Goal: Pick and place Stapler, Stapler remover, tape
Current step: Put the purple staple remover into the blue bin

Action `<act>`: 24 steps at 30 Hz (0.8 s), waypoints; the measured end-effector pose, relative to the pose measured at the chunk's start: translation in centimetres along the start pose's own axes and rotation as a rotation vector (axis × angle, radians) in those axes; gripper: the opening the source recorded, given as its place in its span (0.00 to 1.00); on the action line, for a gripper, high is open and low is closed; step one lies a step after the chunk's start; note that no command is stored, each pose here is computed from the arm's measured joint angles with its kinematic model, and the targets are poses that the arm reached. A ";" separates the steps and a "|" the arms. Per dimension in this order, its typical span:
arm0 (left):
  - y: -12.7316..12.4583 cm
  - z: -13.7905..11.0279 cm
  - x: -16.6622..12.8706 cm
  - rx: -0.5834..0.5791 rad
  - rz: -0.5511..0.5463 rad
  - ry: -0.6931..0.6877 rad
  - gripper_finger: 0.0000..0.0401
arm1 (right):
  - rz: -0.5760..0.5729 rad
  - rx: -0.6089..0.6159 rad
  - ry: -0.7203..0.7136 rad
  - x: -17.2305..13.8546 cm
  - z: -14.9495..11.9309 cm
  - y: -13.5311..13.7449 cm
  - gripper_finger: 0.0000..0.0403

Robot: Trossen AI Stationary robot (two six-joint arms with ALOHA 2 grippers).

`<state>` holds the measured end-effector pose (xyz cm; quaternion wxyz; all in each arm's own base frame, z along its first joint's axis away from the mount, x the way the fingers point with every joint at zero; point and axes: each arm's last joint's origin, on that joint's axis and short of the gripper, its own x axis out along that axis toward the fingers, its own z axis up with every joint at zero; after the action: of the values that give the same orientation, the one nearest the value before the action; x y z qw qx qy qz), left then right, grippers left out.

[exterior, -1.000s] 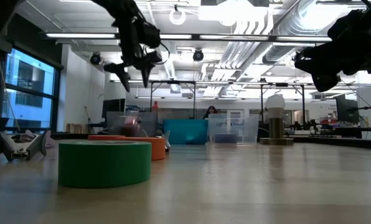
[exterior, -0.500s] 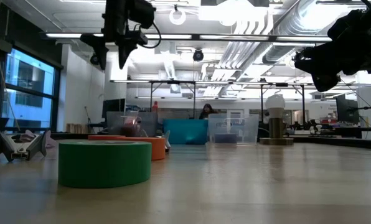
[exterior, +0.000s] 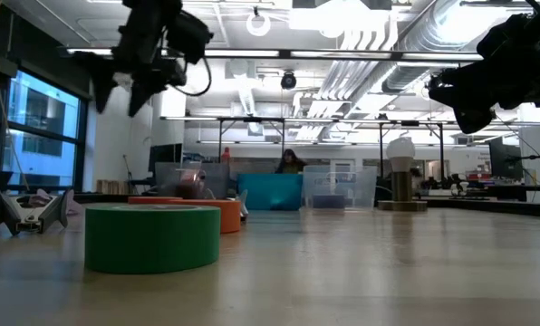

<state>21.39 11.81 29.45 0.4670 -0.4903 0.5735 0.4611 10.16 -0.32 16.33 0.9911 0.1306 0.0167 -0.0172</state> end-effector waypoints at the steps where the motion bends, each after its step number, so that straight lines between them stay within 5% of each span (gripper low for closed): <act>1: 0.1 -0.5 0.5 -0.014 0.005 0.016 0.64 | 0.000 0.000 0.000 0.0 0.0 0.0 0.38; 15: 0.1 -2.7 9.9 -0.104 -0.084 0.195 0.64 | 0.000 0.000 0.000 0.0 0.0 0.0 0.38; 24: 0.8 -3.1 13.1 -0.151 -0.054 0.222 0.64 | 0.000 0.000 0.000 0.0 0.0 0.0 0.38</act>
<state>19.29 7.08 16.99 0.3747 -0.5873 0.5720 0.4330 10.16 -0.32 16.33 0.9912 0.1305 0.0166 -0.0171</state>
